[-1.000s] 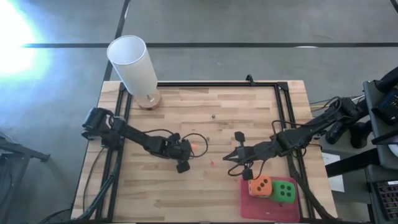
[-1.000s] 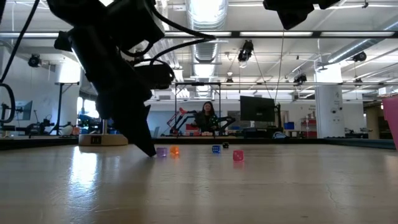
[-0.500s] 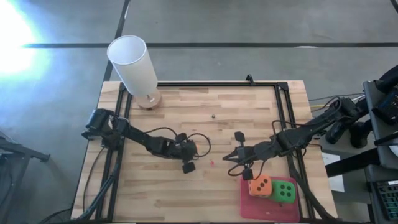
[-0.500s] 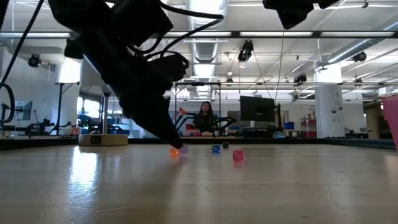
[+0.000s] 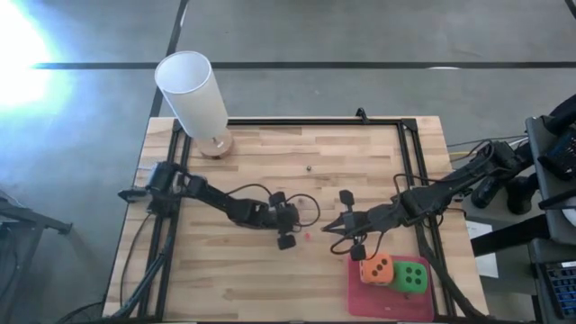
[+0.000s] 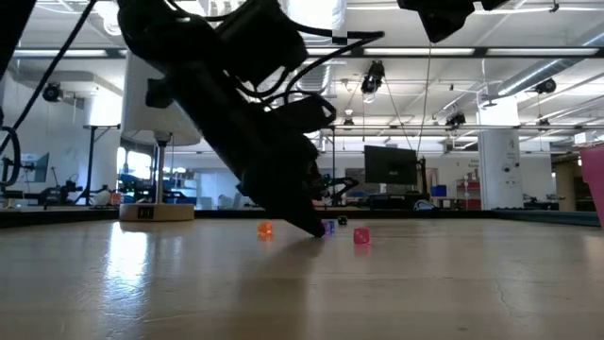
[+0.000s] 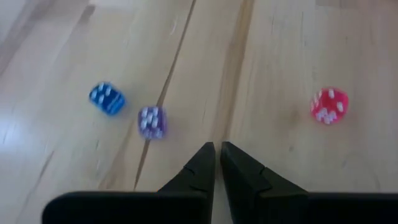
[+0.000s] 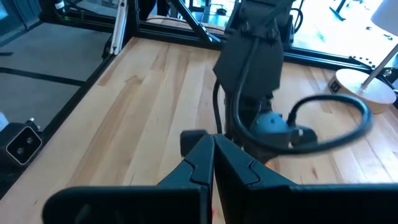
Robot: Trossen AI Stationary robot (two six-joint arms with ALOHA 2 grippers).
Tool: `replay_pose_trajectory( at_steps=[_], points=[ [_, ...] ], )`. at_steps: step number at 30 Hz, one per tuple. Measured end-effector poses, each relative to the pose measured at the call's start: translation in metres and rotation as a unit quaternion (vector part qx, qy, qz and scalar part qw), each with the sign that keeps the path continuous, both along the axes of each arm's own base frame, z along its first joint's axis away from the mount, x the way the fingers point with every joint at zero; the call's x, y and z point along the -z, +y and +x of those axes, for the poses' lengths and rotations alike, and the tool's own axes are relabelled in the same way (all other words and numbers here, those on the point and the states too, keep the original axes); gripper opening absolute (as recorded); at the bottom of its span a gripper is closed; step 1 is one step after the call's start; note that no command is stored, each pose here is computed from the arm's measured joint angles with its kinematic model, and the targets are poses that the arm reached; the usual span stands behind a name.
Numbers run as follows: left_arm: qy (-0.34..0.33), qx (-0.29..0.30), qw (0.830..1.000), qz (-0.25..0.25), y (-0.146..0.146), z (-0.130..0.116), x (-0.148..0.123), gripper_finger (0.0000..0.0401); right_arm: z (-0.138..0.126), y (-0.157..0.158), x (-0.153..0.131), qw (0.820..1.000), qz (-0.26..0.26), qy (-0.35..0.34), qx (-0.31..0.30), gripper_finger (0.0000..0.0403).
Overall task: Pick & Place Dice
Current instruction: Put the small pink die into the bin
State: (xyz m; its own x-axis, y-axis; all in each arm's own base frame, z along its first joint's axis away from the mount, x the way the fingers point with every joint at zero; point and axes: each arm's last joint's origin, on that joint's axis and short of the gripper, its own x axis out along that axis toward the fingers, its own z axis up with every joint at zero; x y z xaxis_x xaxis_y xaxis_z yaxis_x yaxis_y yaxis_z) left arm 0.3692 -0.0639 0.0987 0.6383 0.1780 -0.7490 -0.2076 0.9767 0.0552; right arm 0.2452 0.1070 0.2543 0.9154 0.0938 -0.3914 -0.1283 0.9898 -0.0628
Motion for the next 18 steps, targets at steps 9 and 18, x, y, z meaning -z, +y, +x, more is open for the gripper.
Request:
replay_pose_trajectory(
  at_steps=[9, 18],
  points=[
    [-0.011, 0.003, 0.999, 0.034, 0.005, 0.014, -0.008, 0.0035, 0.0, 0.0, -0.001, 1.0, 0.001, -0.003, 0.0, 0.0008],
    [0.01, 0.007, 0.999, 0.049, 0.002, -0.006, -0.052, 0.0035, -0.001, -0.001, -0.002, 1.0, 0.0, -0.001, 0.001, 0.0008]
  ],
)
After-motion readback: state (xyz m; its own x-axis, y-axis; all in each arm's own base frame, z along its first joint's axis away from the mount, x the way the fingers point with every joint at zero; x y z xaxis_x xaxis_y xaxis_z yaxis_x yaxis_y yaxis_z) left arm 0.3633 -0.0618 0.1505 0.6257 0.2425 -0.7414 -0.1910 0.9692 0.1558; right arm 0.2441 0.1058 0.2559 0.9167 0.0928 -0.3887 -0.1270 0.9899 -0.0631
